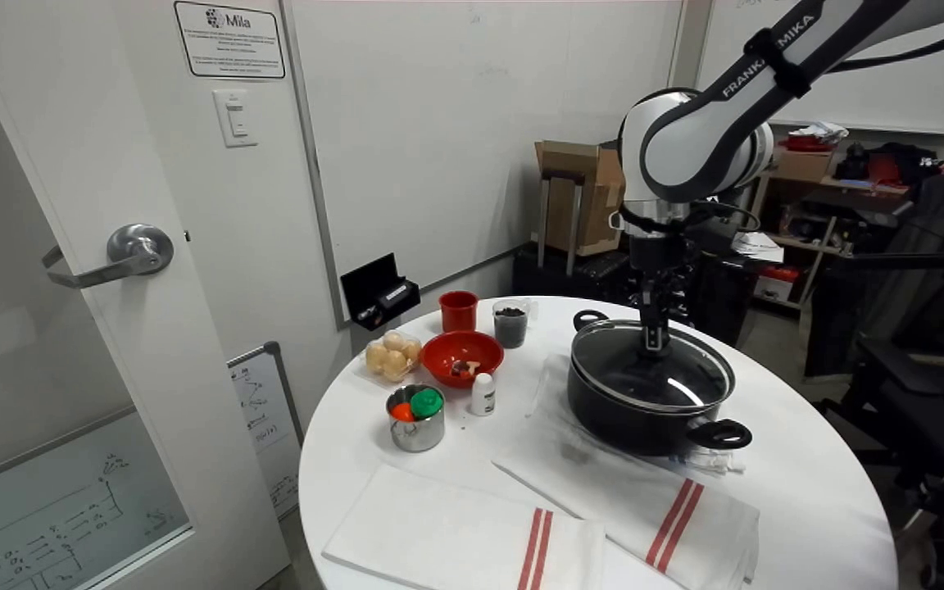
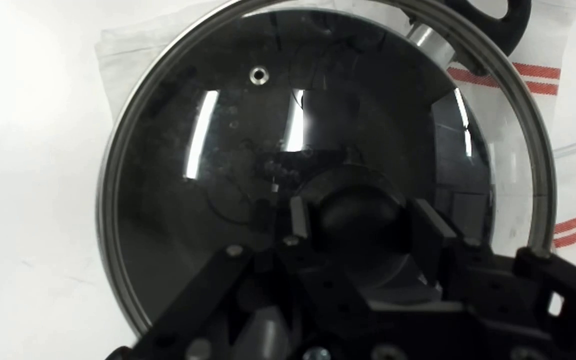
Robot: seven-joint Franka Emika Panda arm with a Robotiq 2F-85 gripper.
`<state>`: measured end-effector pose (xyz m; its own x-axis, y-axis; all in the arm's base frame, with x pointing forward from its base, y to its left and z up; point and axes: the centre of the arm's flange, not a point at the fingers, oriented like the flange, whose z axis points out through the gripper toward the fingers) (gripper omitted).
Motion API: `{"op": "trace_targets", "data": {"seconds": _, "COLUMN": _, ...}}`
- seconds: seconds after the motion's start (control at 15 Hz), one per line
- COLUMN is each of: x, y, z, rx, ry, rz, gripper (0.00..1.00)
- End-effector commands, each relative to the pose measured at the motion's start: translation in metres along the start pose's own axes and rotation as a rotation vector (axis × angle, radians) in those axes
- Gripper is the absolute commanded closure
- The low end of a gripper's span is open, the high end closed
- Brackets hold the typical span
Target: Put the glass lid on the pot.
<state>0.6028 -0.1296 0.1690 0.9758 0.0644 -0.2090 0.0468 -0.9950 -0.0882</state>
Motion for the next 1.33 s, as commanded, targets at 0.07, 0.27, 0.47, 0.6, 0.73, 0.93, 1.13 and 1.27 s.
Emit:
{"op": "trace_targets", "data": {"seconds": 0.07, "x": 0.011, "y": 0.008, "z": -0.007, "rx": -0.015, "ry": -0.023, "rz": 0.040, "gripper": 0.75}}
{"op": "trace_targets", "data": {"seconds": 0.27, "x": 0.012, "y": 0.014, "z": -0.005, "rx": -0.014, "ry": -0.032, "rz": 0.055, "gripper": 0.75}}
{"op": "trace_targets", "data": {"seconds": 0.47, "x": 0.013, "y": 0.017, "z": -0.004, "rx": -0.015, "ry": -0.035, "rz": 0.060, "gripper": 0.75}}
{"op": "trace_targets", "data": {"seconds": 0.6, "x": 0.015, "y": 0.017, "z": -0.005, "rx": -0.018, "ry": -0.036, "rz": 0.058, "gripper": 0.75}}
{"op": "trace_targets", "data": {"seconds": 0.73, "x": 0.017, "y": 0.017, "z": -0.005, "rx": -0.020, "ry": -0.038, "rz": 0.055, "gripper": 0.75}}
{"op": "trace_targets", "data": {"seconds": 0.93, "x": 0.020, "y": 0.016, "z": -0.006, "rx": -0.022, "ry": -0.046, "rz": 0.050, "gripper": 0.75}}
{"op": "trace_targets", "data": {"seconds": 1.13, "x": 0.024, "y": 0.014, "z": -0.006, "rx": -0.022, "ry": -0.054, "rz": 0.044, "gripper": 0.75}}
{"op": "trace_targets", "data": {"seconds": 1.27, "x": 0.025, "y": 0.012, "z": -0.006, "rx": -0.022, "ry": -0.058, "rz": 0.039, "gripper": 0.75}}
